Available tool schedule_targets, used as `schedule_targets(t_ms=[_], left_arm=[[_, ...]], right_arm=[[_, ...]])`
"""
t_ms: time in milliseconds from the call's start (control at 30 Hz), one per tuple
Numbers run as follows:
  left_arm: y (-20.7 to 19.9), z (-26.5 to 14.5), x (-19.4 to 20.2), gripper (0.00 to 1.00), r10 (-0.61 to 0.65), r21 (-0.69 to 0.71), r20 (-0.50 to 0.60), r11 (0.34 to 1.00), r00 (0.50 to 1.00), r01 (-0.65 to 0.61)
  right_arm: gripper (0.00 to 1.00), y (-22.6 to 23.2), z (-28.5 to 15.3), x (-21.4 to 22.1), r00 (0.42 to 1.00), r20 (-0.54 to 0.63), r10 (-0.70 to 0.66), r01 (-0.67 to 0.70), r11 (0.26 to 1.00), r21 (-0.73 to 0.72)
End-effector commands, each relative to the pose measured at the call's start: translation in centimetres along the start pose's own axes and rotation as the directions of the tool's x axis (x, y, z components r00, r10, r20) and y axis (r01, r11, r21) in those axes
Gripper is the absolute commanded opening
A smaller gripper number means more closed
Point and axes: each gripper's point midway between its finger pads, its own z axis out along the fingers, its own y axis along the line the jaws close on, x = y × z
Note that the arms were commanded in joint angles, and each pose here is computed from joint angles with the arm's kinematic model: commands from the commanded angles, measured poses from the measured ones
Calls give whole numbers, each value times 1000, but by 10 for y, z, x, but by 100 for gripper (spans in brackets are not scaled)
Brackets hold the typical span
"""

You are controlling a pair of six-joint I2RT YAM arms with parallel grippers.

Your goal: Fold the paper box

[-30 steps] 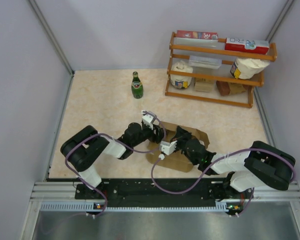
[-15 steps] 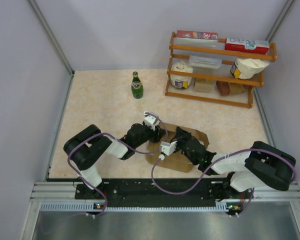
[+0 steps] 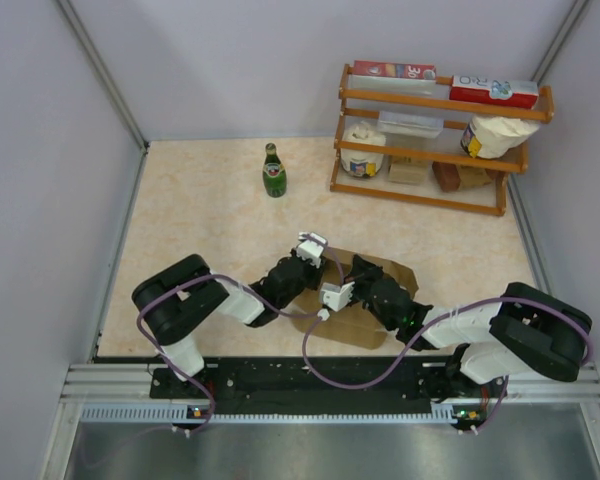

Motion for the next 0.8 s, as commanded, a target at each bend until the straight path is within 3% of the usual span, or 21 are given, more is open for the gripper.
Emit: schedule_targets(t_ms=[0, 400, 767], left_arm=[[2, 6, -18, 34, 16, -55, 62, 998, 998, -13], [-2, 9, -15, 26, 53, -150, 53, 988, 997, -45], [-4, 11, -14, 2, 68, -161, 44, 985, 997, -60]], right_arm=[[2, -12, -1, -16, 997, 59, 52, -54, 998, 38], [2, -12, -1, -15, 997, 55, 57, -59, 998, 36], [3, -10, -1, -14, 997, 50, 59, -60, 998, 33]])
